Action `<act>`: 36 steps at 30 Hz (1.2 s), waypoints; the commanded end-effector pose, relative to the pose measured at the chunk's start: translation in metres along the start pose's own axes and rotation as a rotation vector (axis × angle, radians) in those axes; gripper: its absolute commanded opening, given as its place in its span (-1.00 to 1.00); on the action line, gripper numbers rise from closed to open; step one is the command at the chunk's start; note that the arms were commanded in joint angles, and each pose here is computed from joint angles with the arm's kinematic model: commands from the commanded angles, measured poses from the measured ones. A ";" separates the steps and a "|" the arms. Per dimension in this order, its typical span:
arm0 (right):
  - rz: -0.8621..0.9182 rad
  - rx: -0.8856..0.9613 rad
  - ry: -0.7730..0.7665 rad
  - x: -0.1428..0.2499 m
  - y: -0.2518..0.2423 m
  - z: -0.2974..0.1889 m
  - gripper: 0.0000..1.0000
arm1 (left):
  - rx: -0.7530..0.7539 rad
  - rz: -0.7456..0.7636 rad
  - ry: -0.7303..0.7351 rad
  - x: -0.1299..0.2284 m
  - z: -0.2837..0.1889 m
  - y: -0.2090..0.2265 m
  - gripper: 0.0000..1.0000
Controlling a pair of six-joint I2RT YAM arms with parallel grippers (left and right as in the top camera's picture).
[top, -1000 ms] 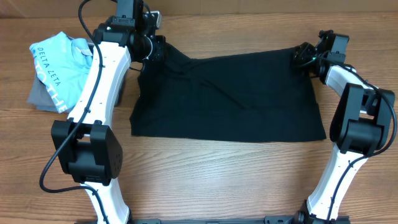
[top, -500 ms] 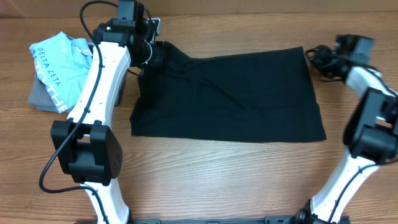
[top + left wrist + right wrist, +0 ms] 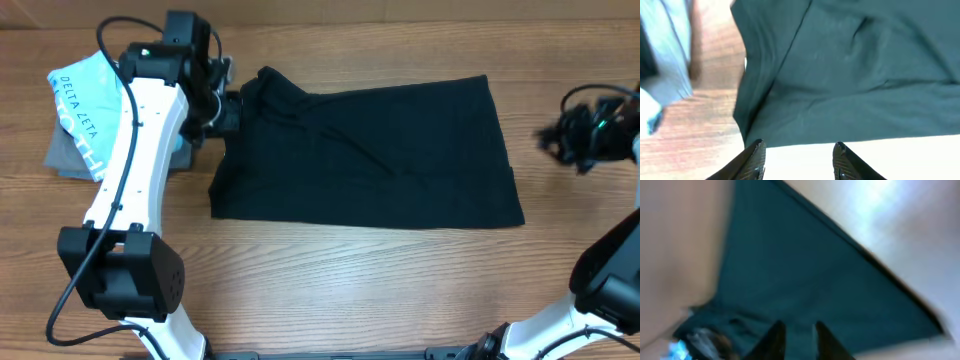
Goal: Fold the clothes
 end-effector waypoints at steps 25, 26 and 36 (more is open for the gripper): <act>0.403 0.542 -0.111 0.024 -0.166 0.096 -0.92 | -0.106 -0.194 0.283 0.128 0.167 0.021 -0.91; 0.420 0.565 -0.117 0.024 -0.171 0.091 -0.92 | -0.105 -0.202 0.296 0.130 0.166 0.023 -0.92; 0.434 0.580 -0.122 0.039 -0.174 0.050 -0.92 | -0.108 -0.282 0.435 0.146 0.143 0.037 -0.92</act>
Point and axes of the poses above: each gripper's point midway between its finger pads, its own z axis out along the fingers, its own y axis along the line the jaws close on, x = y × z, the point moved 9 cm from there along -z, back along the fingers, and after that the axes turned 15 degrees about z, right-handed, at the moved point
